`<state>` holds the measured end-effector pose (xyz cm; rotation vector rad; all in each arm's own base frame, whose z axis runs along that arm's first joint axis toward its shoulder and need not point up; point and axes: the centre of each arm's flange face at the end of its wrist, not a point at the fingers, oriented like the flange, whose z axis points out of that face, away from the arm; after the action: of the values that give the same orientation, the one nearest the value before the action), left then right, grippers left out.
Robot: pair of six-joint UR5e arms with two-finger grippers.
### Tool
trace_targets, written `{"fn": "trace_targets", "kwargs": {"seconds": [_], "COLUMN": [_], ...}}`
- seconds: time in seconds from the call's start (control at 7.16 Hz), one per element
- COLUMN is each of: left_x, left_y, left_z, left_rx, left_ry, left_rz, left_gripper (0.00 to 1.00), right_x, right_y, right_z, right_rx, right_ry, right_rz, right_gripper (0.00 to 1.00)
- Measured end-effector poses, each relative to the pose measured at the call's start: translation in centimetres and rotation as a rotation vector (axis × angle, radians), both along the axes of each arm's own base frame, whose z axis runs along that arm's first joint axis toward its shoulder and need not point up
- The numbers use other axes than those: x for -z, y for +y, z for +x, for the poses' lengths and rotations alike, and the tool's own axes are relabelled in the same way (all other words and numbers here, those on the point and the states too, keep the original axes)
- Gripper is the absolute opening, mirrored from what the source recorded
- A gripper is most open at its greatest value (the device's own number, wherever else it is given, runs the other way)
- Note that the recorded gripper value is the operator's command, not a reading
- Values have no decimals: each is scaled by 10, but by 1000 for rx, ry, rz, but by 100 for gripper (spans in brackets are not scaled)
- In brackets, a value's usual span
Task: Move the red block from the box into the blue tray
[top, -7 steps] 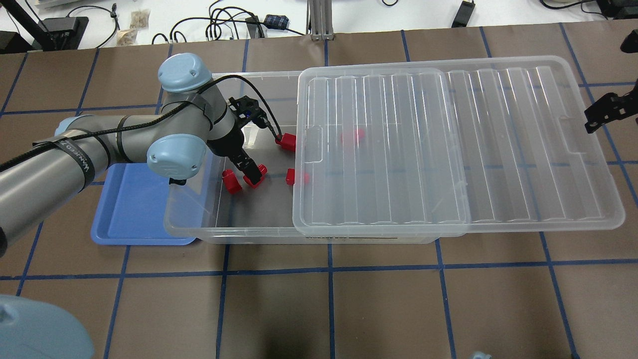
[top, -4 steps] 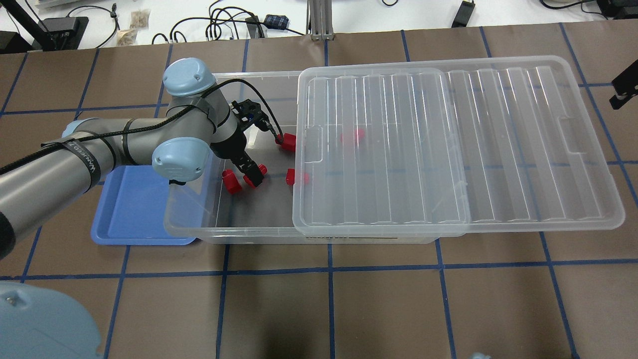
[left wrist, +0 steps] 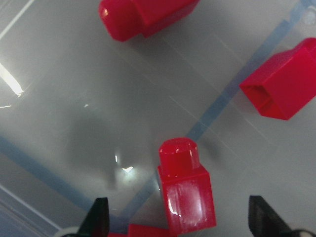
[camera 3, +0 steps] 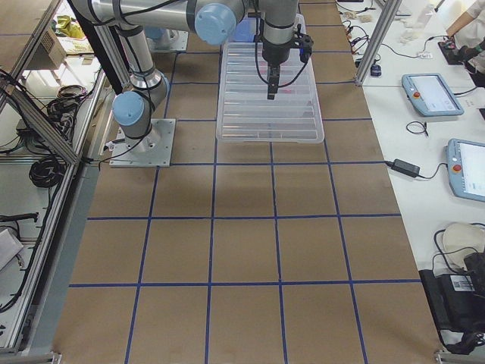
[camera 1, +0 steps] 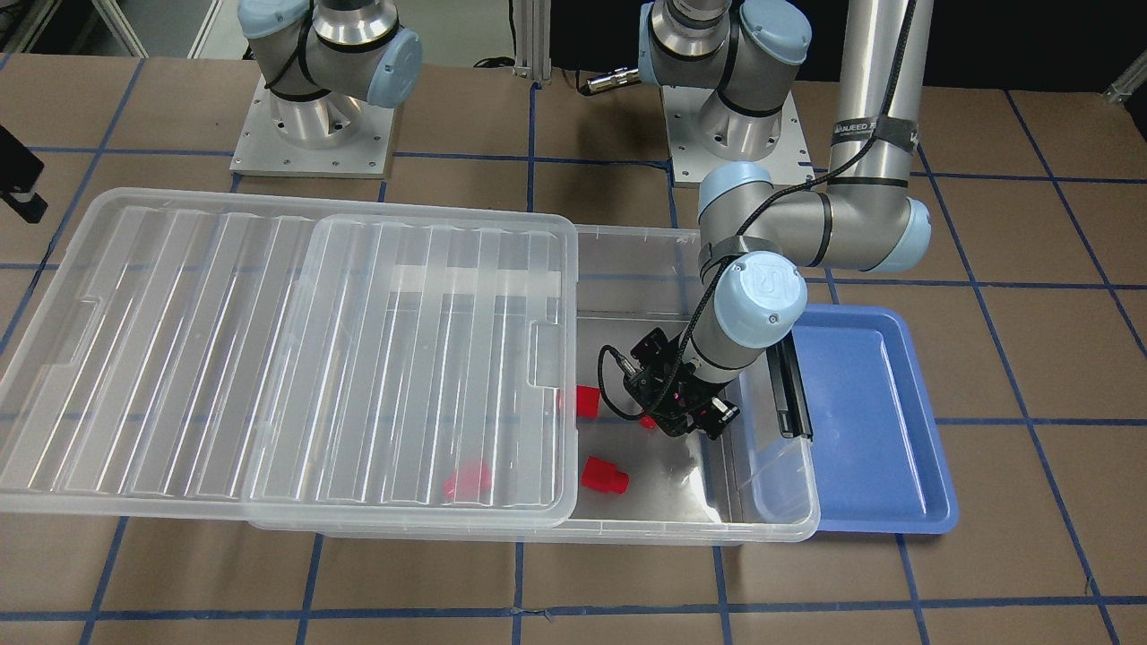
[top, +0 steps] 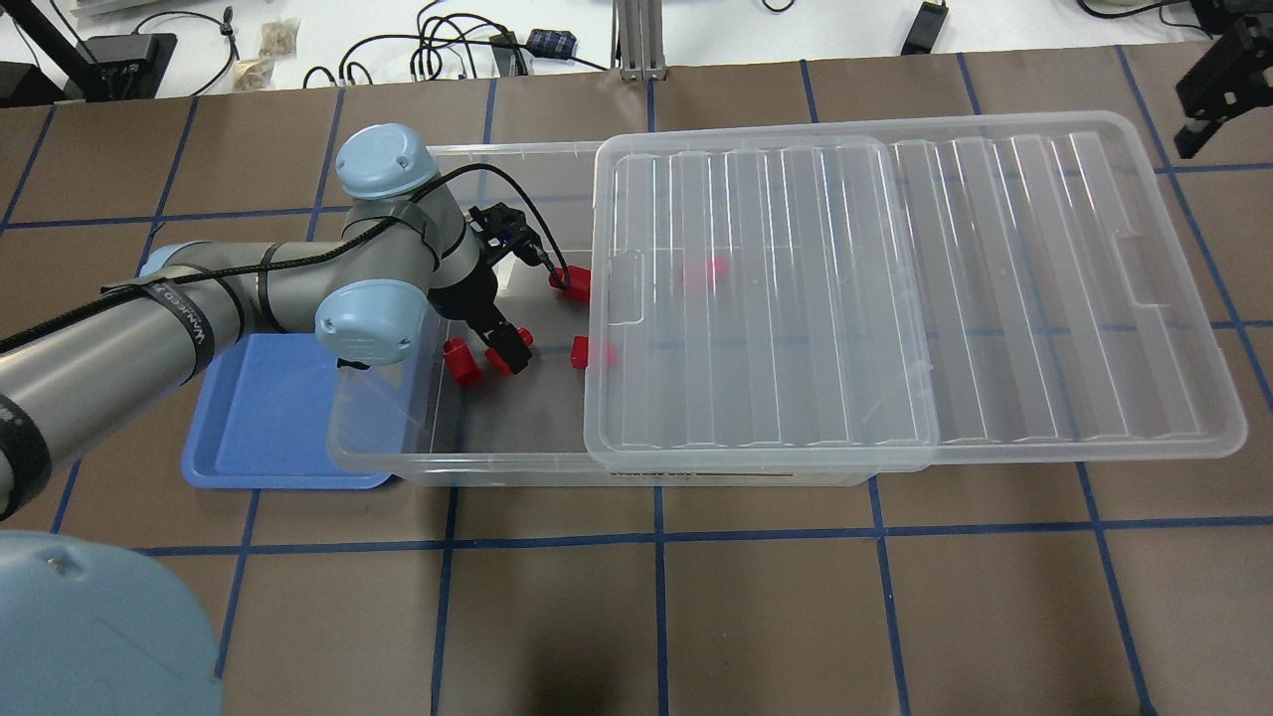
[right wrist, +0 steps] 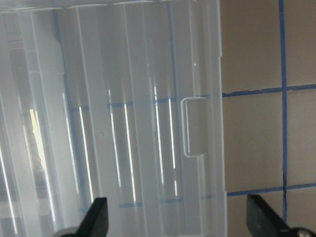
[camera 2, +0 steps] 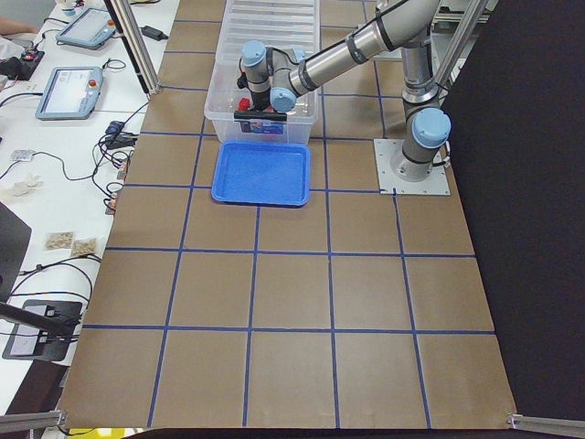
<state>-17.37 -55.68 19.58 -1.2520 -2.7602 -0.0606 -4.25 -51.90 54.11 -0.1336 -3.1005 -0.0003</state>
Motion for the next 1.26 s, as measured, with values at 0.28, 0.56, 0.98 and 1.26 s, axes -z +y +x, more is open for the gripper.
{"fn": "trace_targets", "kwargs": {"seconds": [0.28,0.56,0.98,1.26], "left_x": [6,9,8,-3], "left_y": [-1,-1,0,0], "left_z": [-1,-4,-7,-9], "left_rx": [1,5,4,8], "left_ry": [-1,-3,-1,2], "left_rz": [2,3,2,-18], "left_gripper": [75,0,0,0], "right_x": [-1,5,27,34], "right_y": [0,7,20,24], "right_z": [81,140,157,158], "right_rx": [16,26,42,40], "right_ry": [3,1,-13,-14], "right_rz": [-8,-8,17,5], "right_gripper": [100,100,100,100]}}
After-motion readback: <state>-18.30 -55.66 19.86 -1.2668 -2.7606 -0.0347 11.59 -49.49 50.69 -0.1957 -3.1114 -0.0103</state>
